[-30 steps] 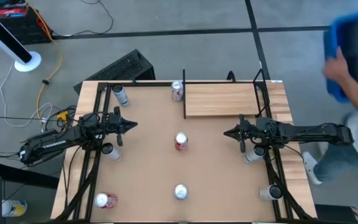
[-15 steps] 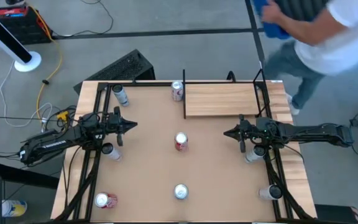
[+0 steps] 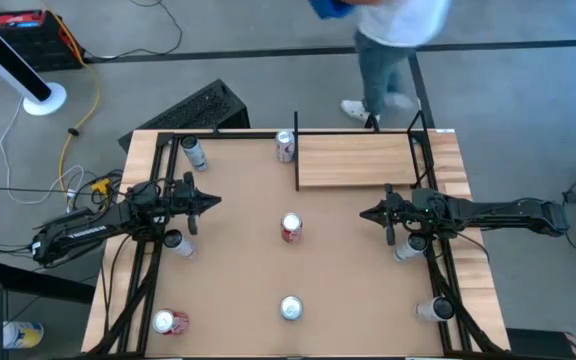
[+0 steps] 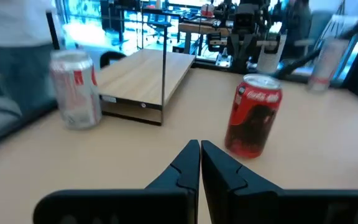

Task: Place canned beverage on shelf
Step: Put the bottom blue soda can on the shelf

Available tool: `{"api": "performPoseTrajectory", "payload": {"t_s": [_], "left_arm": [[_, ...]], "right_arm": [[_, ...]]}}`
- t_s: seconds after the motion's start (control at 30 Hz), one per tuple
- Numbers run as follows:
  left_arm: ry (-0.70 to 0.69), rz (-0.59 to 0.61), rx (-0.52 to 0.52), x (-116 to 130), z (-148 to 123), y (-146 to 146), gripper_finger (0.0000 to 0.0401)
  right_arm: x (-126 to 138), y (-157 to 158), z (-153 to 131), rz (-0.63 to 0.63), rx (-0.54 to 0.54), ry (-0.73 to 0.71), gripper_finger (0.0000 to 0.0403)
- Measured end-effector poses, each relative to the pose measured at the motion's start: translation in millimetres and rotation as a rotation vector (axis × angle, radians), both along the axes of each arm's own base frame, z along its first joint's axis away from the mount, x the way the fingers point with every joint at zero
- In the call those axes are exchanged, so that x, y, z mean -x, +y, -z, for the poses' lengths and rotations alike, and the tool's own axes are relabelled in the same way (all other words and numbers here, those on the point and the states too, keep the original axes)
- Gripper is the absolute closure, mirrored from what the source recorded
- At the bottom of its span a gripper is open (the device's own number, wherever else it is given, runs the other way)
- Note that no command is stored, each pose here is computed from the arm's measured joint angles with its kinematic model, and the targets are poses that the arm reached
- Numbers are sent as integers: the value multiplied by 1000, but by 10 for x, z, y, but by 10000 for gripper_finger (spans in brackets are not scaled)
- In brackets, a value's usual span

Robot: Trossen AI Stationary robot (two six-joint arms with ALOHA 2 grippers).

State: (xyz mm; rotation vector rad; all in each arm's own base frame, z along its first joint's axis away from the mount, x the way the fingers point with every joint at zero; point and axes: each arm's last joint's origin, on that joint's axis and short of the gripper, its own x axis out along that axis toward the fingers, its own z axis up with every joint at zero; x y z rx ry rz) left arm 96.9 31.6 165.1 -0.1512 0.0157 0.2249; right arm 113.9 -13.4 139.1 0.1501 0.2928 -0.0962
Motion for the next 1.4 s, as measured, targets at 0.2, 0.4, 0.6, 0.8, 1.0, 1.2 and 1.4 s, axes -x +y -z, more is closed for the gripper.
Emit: {"api": "performPoseTrajectory", "payload": {"t_s": [0.2,0.4,0.6,0.8,1.0,1.2,1.4], "left_arm": [[-63,-7,275,0,-1,-1,401],[-75,-40,327,2,4,8,401],[-75,-86,296,6,4,22,401],[-71,-162,239,13,2,43,401],[-67,-257,189,25,1,68,401],[-58,-310,127,33,-7,82,401],[-87,-306,41,33,-64,82,401]], "right_arm": [[1,-4,0,-71,240,18,365],[0,-1,-1,-119,391,29,365],[-2,0,-6,-120,392,25,365],[-33,-5,-160,-90,420,-114,365],[-48,-36,-669,57,432,-310,365],[-108,-63,-1133,131,359,-324,364],[-260,-90,-1529,153,218,-144,354]]}}
